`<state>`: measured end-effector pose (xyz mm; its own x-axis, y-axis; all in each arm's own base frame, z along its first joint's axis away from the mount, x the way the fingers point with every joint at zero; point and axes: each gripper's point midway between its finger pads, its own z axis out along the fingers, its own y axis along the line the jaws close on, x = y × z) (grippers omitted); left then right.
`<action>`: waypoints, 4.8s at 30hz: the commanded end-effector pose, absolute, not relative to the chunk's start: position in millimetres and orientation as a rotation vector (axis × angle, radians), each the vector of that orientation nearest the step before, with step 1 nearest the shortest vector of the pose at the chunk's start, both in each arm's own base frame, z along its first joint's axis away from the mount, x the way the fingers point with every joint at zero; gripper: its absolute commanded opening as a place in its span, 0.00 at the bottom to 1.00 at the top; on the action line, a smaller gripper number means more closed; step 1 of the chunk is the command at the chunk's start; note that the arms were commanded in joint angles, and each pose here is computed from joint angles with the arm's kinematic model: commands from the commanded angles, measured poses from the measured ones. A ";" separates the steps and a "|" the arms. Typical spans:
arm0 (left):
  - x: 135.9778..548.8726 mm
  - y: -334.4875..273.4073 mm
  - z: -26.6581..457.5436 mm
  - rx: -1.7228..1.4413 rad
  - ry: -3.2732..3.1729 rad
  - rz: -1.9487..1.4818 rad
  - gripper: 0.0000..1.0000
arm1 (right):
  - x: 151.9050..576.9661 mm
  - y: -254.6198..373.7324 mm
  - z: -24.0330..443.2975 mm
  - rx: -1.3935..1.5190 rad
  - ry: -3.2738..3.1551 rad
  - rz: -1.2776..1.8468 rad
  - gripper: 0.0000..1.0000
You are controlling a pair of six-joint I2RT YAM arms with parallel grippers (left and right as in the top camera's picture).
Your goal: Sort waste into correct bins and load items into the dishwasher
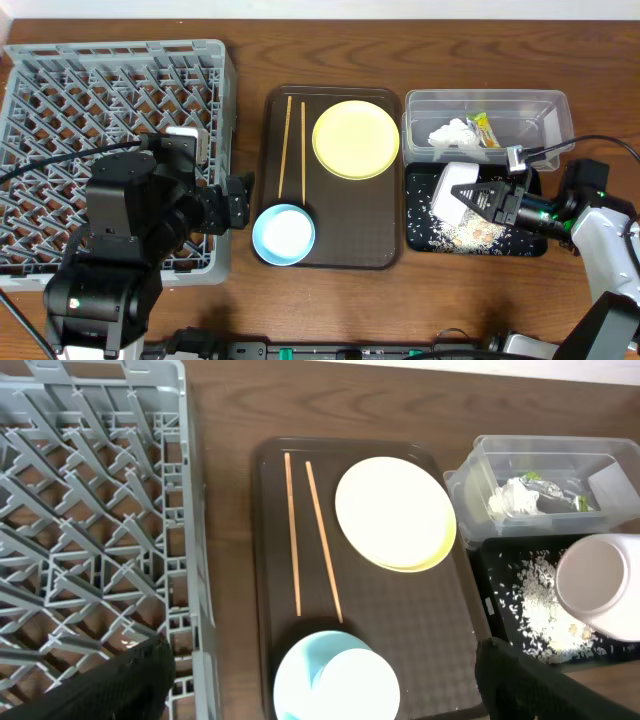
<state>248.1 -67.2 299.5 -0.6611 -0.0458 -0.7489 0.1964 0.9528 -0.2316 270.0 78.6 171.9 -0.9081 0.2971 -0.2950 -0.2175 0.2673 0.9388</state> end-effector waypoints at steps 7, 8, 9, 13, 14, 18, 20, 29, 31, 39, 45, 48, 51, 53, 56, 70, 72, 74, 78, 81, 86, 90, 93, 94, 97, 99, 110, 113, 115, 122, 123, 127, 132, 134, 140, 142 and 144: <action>248.0 -68.7 307.5 0.106 2.248 -0.388 0.96 | 271.9 75.9 156.1 0.012 2.194 1.568 0.01; 248.0 -68.7 307.5 0.106 2.248 -0.389 0.96 | 274.4 69.4 140.2 0.111 2.300 1.509 0.01; 248.0 -68.7 307.5 0.106 2.248 -0.388 0.96 | 274.6 69.5 141.0 0.201 2.311 1.555 0.01; 248.0 -68.7 307.5 0.106 2.248 -0.388 0.96 | 274.4 69.3 142.3 0.088 2.279 1.513 0.01; 248.0 -68.7 307.5 0.106 2.248 -0.388 0.96 | 277.6 58.4 122.1 0.190 2.399 1.402 0.01; 248.0 -68.7 307.5 0.106 2.248 -0.388 0.96 | 271.8 81.6 183.1 0.024 2.029 1.743 0.01; 248.0 -68.7 307.5 0.106 2.248 -0.388 0.96 | 273.6 78.6 167.3 -0.004 2.111 1.639 0.01; 248.0 -68.7 307.5 0.106 2.248 -0.388 0.96 | 272.7 86.0 184.7 -0.027 2.013 1.742 0.01; 248.0 -68.7 307.5 0.106 2.248 -0.388 0.96 | 273.4 88.0 179.4 -0.128 2.017 1.660 0.01; 248.0 -68.7 307.5 0.106 2.248 -0.389 0.96 | 273.1 75.5 129.7 0.153 2.408 1.449 0.01; 248.0 -68.7 307.5 0.106 2.248 -0.389 0.96 | 266.6 98.7 186.2 -0.266 1.989 1.606 0.01; 248.0 -68.7 307.5 0.106 2.248 -0.388 0.96 | 269.9 96.9 181.3 -0.141 2.071 1.647 0.01; 248.0 -68.7 307.5 0.106 2.248 -0.388 0.96 | 279.2 80.1 138.8 0.027 2.341 1.424 0.01; 248.0 -68.7 307.5 0.106 2.248 -0.388 0.96 | 277.4 82.7 141.2 0.167 2.371 1.499 0.01; 248.0 -68.7 307.5 0.106 2.248 -0.389 0.96 | 267.8 102.5 162.9 0.070 2.309 1.608 0.01; 248.0 -68.7 307.5 0.106 2.248 -0.389 0.96 | 246.7 188.2 134.5 -0.472 2.585 0.405 0.01; 248.0 -68.7 307.5 0.106 2.248 -0.389 0.96 | 244.1 207.7 125.2 -0.565 2.559 0.342 0.01; 248.0 -68.7 307.5 0.106 2.248 -0.389 0.96 | 243.7 227.5 114.6 -0.632 2.539 0.329 0.01; 248.0 -68.7 307.5 0.106 2.248 -0.389 0.96 | 247.5 245.7 88.0 -0.686 2.550 0.282 0.01; 248.0 -68.7 307.5 0.106 2.248 -0.389 0.96 | 246.1 244.4 72.4 -0.700 2.594 0.253 0.05; 248.0 -68.7 307.5 0.106 2.248 -0.388 0.96 | 245.4 252.2 84.2 -0.706 2.574 0.315 0.37; 248.0 -68.9 307.6 0.106 2.248 -0.390 0.96 | 251.1 274.8 133.5 -0.702 2.469 0.471 0.70; 247.3 -69.0 306.8 0.106 2.252 -0.392 0.96 | 252.4 283.3 169.0 -0.700 2.412 0.540 0.64; 243.3 -68.8 302.2 0.104 2.277 -0.393 0.96 | 250.9 285.7 176.9 -0.706 2.408 0.561 0.61; 240.8 -64.3 297.3 0.090 2.302 -0.364 0.96 | 241.5 294.6 190.3 -0.742 2.417 0.648 0.58; 238.9 -57.8 294.5 0.069 2.315 -0.321 0.96 | 234.8 300.0 190.0 -0.742 2.439 0.714 0.58; 226.1 -24.1 322.4 -0.127 2.223 -0.167 0.96 | 218.2 318.3 113.5 -0.738 2.700 0.714 0.43; 222.4 -23.6 322.4 -0.127 2.225 -0.167 0.96 | 212.7 321.5 92.5 -0.764 2.754 0.681 0.43; 218.9 -23.2 317.8 -0.128 2.248 -0.163 0.96 | 211.5 323.4 81.6 -0.774 2.777 0.667 0.43; 210.7 -22.2 307.1 -0.130 2.304 -0.153 0.96 | 216.7 327.2 78.1 -0.768 2.770 0.670 0.01; 210.7 -22.2 307.0 -0.130 2.305 -0.154 0.96 | 220.5 327.3 84.2 -0.758 2.754 0.679 0.01; 210.6 -24.7 307.2 -0.124 2.305 -0.170 0.96 | 239.4 322.3 116.7 -0.726 2.665 0.713 0.01; 214.1 -34.1 307.6 -0.125 2.308 -0.243 0.96 | 268.2 291.7 170.6 -0.584 2.555 0.762 0.01; 217.9 -43.8 306.8 -0.108 2.319 -0.311 0.96 | 273.2 280.4 195.2 -0.602 2.480 0.838 0.01; 227.7 -98.6 322.9 0.010 2.294 -0.834 0.96 | 281.1 241.9 252.7 -0.580 2.305 0.998 0.01; 234.4 -102.6 329.6 0.006 2.266 -0.973 0.96 | 281.2 231.0 269.2 -0.570 2.251 1.050 0.01; 240.4 -104.5 338.6 0.002 2.222 -1.142 0.96 | 279.4 222.5 282.6 -0.570 2.203 1.099 0.01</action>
<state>246.9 -78.3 311.4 -0.7583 -0.2617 -0.5971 0.1519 0.8198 -0.5522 292.0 222.8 252.6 -0.7657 -0.1020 -0.6351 -0.5209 0.6775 0.5192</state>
